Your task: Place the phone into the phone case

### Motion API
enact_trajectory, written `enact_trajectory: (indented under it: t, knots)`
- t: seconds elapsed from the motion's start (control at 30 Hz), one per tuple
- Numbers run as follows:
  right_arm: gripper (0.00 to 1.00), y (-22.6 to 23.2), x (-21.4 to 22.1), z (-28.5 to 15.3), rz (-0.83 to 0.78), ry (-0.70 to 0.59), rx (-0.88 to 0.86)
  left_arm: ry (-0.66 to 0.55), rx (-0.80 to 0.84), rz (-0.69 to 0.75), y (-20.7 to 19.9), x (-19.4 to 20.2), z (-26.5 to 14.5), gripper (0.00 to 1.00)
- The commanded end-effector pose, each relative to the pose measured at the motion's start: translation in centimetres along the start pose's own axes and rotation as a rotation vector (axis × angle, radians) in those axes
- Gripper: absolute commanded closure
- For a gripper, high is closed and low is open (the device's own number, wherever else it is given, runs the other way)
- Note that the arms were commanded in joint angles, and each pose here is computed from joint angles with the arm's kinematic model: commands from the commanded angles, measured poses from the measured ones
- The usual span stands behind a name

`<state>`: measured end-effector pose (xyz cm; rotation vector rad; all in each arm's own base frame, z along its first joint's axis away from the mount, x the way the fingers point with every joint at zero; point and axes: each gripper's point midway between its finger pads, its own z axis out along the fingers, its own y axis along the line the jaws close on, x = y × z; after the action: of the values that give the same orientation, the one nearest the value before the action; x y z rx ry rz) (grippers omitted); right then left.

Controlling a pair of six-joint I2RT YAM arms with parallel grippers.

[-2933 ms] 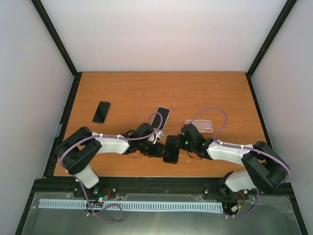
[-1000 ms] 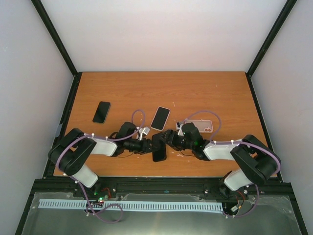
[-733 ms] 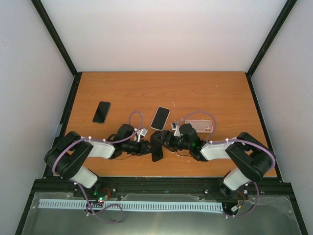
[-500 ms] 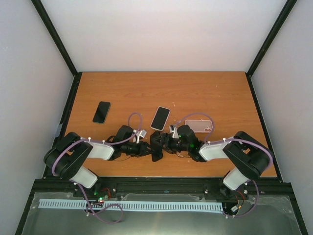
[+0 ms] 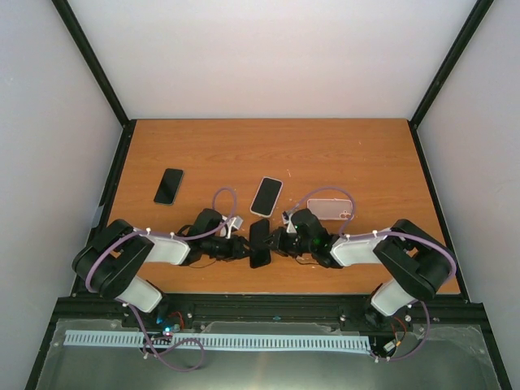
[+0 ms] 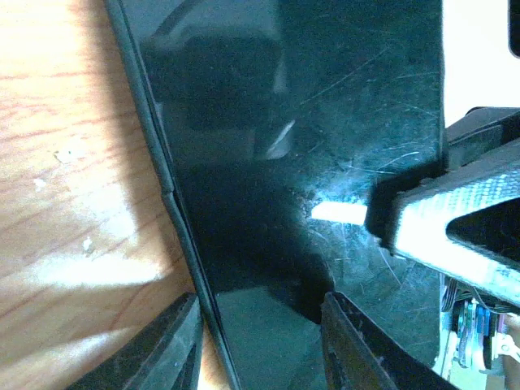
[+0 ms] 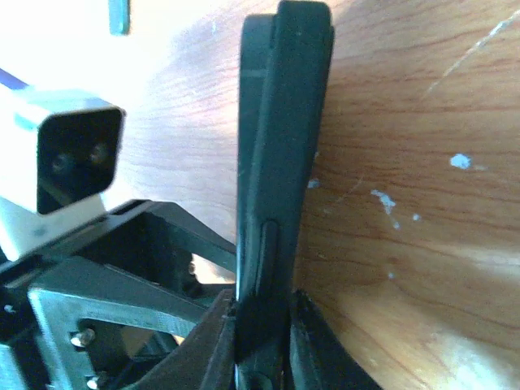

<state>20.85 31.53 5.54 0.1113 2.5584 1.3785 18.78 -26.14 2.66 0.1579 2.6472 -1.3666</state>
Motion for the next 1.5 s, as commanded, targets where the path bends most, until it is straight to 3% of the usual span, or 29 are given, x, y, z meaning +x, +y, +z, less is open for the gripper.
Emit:
enact_trajectory:
  t: [0.0,0.1,0.27,0.47,0.77,1.0,1.23,1.47]
  knots:
    - [0.89,1.1,-0.6,0.1,-0.051,-0.016,0.017,0.006,-0.05,0.005,0.9,0.0,0.2,0.59]
    - [0.89,0.6,-0.7,-0.1,-0.066,-0.023,0.055,0.006,-0.056,0.004,0.9,-0.2,0.3,0.58]
    - [0.71,0.2,-0.9,-0.4,-0.085,-0.026,0.099,0.01,-0.062,-0.004,1.1,-0.3,0.5,0.59]
    - [0.91,0.0,-1.3,-0.5,-0.134,-0.039,0.131,-0.025,-0.049,-0.012,0.1,-1.1,-0.1,0.54]
    - [0.93,6.4,-2.7,-4.5,-0.232,-0.142,-0.036,-0.166,0.107,0.029,-6.0,-4.4,-5.4,0.31]
    - [0.93,12.3,-2.7,-9.7,-0.309,-0.255,-0.271,-0.349,0.282,0.222,-13.7,-5.9,-12.3,0.2]
    - [0.88,18.5,-1.5,-14.8,-0.428,-0.312,-0.556,-0.348,0.427,0.336,-18.0,-4.8,-14.9,0.26]
    - [0.89,19.6,-0.6,-14.6,-0.432,-0.25,-0.638,-0.298,0.545,0.412,-19.9,-3.8,-15.3,0.5]
